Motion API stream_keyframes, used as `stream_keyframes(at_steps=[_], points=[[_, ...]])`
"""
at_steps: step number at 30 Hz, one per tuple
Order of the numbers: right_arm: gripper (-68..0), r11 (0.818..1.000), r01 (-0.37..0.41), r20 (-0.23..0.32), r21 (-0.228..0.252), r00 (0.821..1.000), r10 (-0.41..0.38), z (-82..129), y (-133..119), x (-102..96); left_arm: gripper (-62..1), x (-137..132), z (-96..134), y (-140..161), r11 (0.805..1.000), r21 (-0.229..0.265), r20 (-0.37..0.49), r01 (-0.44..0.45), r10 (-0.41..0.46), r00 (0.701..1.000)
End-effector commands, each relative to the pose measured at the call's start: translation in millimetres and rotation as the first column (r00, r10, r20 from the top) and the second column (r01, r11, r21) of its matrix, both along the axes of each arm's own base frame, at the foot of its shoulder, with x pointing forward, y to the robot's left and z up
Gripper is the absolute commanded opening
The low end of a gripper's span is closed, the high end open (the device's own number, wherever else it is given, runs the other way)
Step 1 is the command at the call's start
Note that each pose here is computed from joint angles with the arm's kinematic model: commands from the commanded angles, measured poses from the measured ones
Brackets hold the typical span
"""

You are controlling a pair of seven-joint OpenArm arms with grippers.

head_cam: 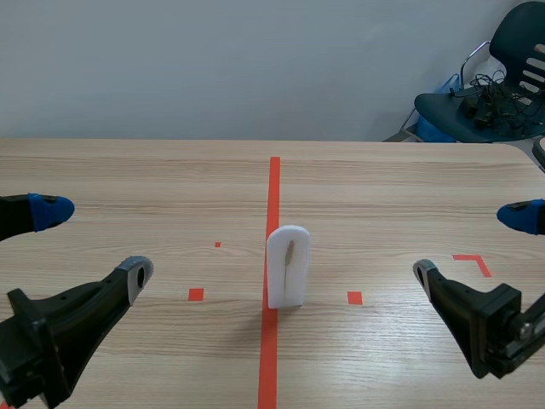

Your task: Do the leaf sorting experiment

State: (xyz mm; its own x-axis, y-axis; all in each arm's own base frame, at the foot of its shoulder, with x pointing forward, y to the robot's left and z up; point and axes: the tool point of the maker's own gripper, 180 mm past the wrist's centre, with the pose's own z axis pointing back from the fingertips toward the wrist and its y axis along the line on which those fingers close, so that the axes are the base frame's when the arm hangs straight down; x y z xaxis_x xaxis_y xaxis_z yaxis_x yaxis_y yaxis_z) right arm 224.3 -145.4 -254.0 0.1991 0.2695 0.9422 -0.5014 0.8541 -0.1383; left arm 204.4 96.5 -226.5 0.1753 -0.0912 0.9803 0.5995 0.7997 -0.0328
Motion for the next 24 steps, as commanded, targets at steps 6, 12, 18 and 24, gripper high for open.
stream_keyframes(at_steps=[6,12,18,24], points=[[0.4,0.999,-0.009,0.031,-0.051,0.999,0.011,5,0,4.8,1.4,2,7,-1,1.0,-0.022,0.024,-0.002,0.002,1.0],[0.4,0.991,-0.06,0.025,-0.122,0.998,0.063,5,3,15.6,1.4,1,4,-1,1.0,-0.011,0.008,-0.002,0.002,1.0],[0.4,0.967,-0.147,0.029,-0.208,0.987,0.157,5,8,27.0,1.4,1,4,-1,1.0,-0.011,0.009,-0.002,0.002,1.0],[0.4,0.963,-0.245,-0.056,-0.114,0.969,0.24,-31,18,25.9,1.4,1,4,-1,1.0,-0.011,0.009,-0.002,0.002,1.0]])
